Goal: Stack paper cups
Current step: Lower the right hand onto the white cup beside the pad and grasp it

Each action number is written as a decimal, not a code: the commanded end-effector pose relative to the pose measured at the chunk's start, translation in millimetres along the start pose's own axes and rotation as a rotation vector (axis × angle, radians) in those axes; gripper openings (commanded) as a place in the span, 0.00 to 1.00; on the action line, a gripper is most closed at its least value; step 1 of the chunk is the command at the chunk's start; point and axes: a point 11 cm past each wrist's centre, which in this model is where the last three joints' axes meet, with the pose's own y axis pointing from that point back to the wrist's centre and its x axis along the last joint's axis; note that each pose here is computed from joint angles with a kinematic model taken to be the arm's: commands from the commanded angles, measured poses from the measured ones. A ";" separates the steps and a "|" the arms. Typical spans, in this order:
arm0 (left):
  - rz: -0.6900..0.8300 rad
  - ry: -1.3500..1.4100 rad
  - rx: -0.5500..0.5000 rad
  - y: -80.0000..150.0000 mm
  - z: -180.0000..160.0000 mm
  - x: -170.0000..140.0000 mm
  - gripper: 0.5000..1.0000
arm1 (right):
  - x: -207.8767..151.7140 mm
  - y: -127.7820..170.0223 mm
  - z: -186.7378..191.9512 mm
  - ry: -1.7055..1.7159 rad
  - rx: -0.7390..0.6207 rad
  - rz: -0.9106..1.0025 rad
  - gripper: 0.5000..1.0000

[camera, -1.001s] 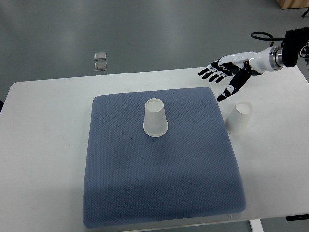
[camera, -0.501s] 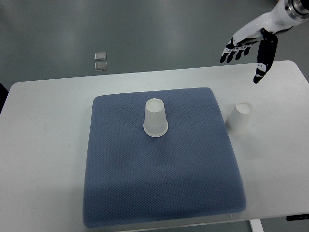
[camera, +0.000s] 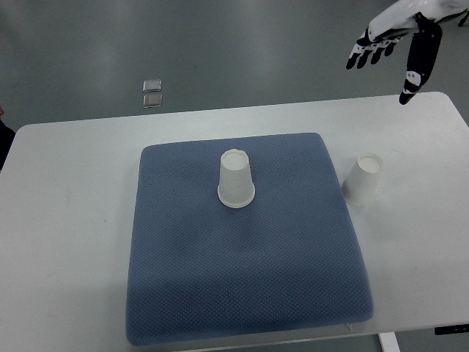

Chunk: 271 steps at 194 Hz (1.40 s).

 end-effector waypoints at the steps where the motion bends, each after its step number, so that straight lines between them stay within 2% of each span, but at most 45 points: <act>1: 0.000 0.000 0.000 0.0 0.1 0.0 1.00 | -25.8 -33.2 17.6 -0.043 -0.010 -0.053 0.85; 43: 0.001 0.000 0.000 0.0 0.0 0.5 1.00 | -47.1 -84.1 43.6 -0.103 -0.061 0.084 0.84; 79: 0.001 0.000 0.001 0.0 -0.1 0.2 1.00 | -76.7 -114.3 60.4 -0.144 -0.086 0.069 0.84; 125: 0.001 0.000 0.001 0.0 -0.1 0.2 1.00 | -109.6 -151.7 63.0 -0.159 -0.097 0.092 0.84; 184: 0.001 0.000 0.001 0.0 -0.1 0.2 1.00 | -128.6 -175.3 70.9 -0.167 -0.139 0.100 0.83; 216: 0.001 0.000 0.000 0.0 0.1 0.2 1.00 | -137.5 -181.0 75.2 -0.174 -0.149 0.105 0.80; 226: 0.001 0.000 0.001 0.0 -0.1 0.2 1.00 | -138.3 -181.8 77.1 -0.175 -0.153 0.108 0.74; 271: 0.001 0.001 0.003 -0.1 -1.0 0.0 1.00 | -137.8 -186.5 77.6 -0.167 -0.160 0.114 0.70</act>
